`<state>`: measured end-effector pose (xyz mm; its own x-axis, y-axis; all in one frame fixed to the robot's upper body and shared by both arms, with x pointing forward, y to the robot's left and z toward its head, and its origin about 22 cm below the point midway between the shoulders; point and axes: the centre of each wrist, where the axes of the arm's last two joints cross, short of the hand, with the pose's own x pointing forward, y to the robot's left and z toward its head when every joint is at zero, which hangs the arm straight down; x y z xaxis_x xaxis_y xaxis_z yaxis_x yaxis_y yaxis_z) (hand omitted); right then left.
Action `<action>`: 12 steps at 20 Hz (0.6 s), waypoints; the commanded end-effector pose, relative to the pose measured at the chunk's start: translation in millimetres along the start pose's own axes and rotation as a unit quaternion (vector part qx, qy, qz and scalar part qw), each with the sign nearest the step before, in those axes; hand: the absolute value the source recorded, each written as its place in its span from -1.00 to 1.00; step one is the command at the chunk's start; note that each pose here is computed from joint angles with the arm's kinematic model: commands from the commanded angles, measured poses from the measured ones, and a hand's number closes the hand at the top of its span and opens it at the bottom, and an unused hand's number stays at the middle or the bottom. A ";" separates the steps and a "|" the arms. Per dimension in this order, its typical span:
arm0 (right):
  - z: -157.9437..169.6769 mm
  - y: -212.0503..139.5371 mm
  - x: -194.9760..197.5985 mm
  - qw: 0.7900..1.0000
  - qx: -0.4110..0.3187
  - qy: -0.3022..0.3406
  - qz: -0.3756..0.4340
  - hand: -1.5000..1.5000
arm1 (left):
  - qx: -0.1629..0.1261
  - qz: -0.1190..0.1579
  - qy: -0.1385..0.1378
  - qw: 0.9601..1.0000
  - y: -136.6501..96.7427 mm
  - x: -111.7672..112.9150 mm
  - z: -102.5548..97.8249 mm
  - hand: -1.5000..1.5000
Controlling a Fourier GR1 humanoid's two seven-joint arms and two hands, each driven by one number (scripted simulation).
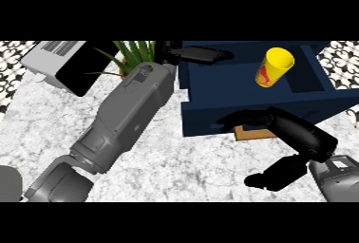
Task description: Pick up the cup, place it into the drawer and close the drawer
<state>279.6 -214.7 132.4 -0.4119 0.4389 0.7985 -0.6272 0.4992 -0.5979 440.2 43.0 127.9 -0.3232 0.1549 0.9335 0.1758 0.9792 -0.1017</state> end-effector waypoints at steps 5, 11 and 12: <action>-20.5 42.3 -67.8 0.991 0.002 0.120 0.064 -1.00 | -0.005 0.040 -0.008 0.999 8.2 -15.4 15.8 -1.00; -35.9 55.5 -118.5 0.983 0.043 0.162 0.079 1.00 | 0.011 0.053 -0.023 0.998 43.8 -23.7 24.5 -1.00; -38.8 39.6 -126.4 0.981 0.035 0.170 0.083 1.00 | 0.013 0.049 -0.022 0.998 43.7 -28.8 28.2 -1.00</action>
<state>314.4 -210.4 28.3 -0.2988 0.6934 0.6557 -0.6135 0.3867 -0.6885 433.0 57.4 114.8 -0.3716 0.2856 0.8834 0.2489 0.9473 -0.2016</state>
